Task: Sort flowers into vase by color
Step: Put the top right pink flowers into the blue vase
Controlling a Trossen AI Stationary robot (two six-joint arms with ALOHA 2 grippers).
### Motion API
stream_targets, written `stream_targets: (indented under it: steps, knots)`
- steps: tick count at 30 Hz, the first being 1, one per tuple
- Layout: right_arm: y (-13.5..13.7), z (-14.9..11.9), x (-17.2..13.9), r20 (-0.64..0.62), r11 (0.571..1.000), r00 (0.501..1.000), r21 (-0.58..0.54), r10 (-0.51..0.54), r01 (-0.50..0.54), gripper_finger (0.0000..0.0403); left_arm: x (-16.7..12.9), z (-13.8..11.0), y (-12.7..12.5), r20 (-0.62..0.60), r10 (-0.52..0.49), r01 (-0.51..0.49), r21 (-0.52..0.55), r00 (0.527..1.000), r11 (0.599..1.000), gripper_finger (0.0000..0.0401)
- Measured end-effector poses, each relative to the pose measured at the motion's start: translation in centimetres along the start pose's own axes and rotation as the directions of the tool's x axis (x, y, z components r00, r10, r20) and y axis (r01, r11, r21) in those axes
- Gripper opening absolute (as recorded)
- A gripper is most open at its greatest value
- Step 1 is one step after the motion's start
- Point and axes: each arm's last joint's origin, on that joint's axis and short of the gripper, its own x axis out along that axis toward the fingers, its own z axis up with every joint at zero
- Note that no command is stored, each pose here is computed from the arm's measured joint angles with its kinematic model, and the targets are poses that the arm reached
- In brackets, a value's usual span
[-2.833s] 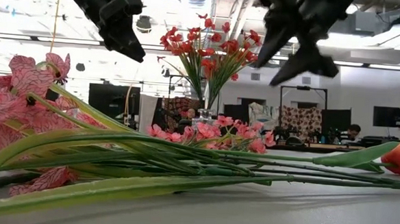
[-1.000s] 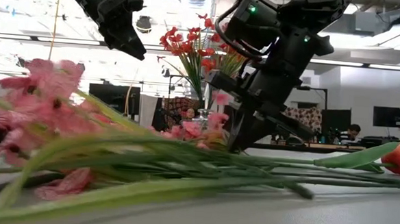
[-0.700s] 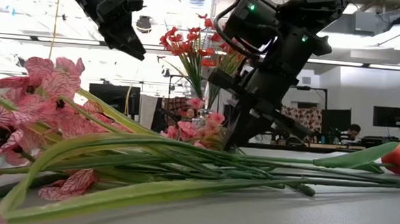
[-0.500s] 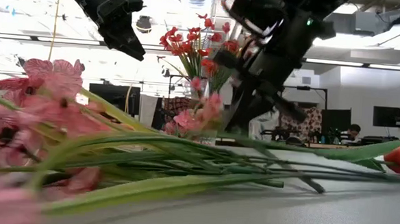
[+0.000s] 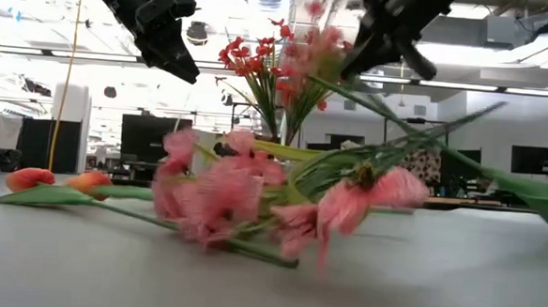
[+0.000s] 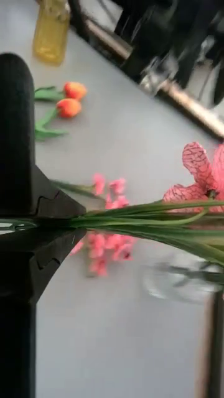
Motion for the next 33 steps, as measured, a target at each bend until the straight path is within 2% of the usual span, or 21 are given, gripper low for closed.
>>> stream_targets:
  steps: [7,13,20,28,33]
  knots:
    - [-0.4,1.9,-4.0,0.128,0.996,0.990,-0.080,0.056,-0.045,0.0039,0.0,0.0,0.0,0.000,0.000,0.000,-0.008,1.000,1.000,0.0215]
    - [-0.8,2.8,-7.5,0.162,0.977,0.974,-0.169,0.157,-0.130,0.0039,0.0,0.0,0.0,0.000,0.000,0.000,-0.018,1.000,1.000,0.0215]
    - [-1.5,2.8,-12.6,0.173,0.910,0.931,-0.327,0.323,-0.255,0.0039,0.0,0.0,0.0,0.001,0.000,0.000,-0.081,1.000,0.997,0.0215]
    - [-3.3,1.0,-16.8,0.202,0.870,0.927,-0.453,0.315,-0.196,0.0039,0.0,0.3,-0.3,0.027,-0.009,0.012,-0.121,1.000,0.993,0.0215]
    - [-3.8,-0.4,-18.8,0.121,0.801,0.903,-0.521,0.412,-0.296,0.0039,-0.1,0.5,-0.7,0.059,-0.027,0.034,-0.116,0.998,0.993,0.0215]
